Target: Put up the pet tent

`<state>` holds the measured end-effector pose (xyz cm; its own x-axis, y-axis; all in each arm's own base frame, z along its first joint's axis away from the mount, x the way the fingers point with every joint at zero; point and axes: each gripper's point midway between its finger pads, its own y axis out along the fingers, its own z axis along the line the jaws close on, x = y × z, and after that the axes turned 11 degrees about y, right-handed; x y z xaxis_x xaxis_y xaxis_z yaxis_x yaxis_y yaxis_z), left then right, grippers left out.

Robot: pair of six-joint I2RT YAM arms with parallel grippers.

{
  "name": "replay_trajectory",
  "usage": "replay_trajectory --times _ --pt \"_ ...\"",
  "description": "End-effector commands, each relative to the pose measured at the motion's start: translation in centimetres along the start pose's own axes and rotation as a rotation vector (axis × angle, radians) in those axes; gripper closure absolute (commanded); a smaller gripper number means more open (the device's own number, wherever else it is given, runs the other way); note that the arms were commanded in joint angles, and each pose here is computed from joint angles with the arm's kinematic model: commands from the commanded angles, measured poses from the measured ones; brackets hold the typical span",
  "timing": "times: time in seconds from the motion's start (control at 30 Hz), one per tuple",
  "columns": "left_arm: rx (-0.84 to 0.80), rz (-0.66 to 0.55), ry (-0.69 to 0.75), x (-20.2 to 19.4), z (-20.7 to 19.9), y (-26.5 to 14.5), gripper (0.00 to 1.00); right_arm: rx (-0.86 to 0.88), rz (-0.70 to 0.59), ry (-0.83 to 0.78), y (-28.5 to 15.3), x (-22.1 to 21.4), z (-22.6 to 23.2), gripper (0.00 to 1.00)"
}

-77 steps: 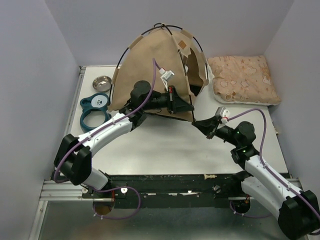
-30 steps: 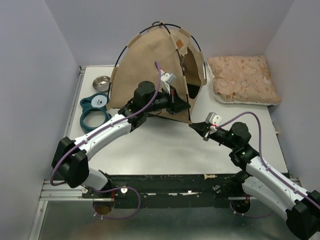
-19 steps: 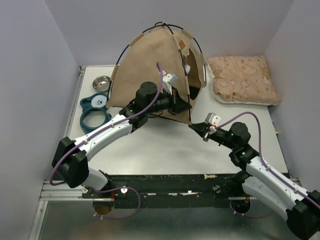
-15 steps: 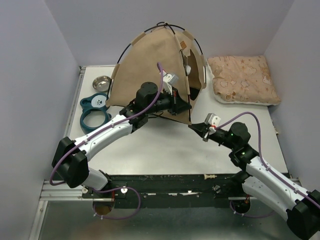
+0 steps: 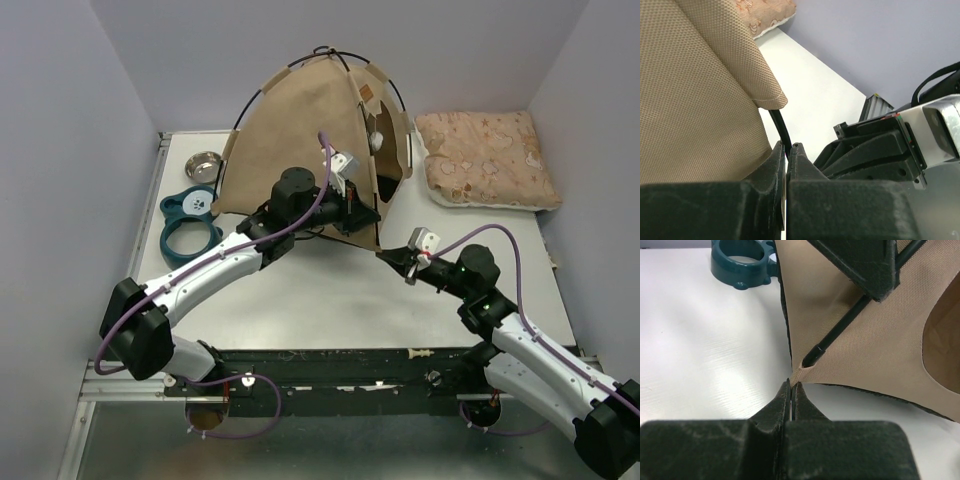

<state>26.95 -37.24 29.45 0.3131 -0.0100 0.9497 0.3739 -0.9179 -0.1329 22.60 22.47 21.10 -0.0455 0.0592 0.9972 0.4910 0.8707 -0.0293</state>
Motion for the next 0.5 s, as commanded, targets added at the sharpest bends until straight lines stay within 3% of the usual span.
replay_trajectory --times 0.0,0.23,0.47 --pt "0.087 -0.013 0.130 -0.3 2.0 -1.0 1.00 0.041 -0.093 -0.029 0.1 3.6 0.7 0.99" --pt "0.116 -0.043 0.023 0.5 2.4 0.2 1.00 0.083 -0.079 -0.024 0.1 3.2 1.5 0.99" --pt "0.174 -0.042 0.036 0.0 2.5 0.6 1.00 0.081 -0.076 -0.037 0.1 3.3 1.4 0.99"
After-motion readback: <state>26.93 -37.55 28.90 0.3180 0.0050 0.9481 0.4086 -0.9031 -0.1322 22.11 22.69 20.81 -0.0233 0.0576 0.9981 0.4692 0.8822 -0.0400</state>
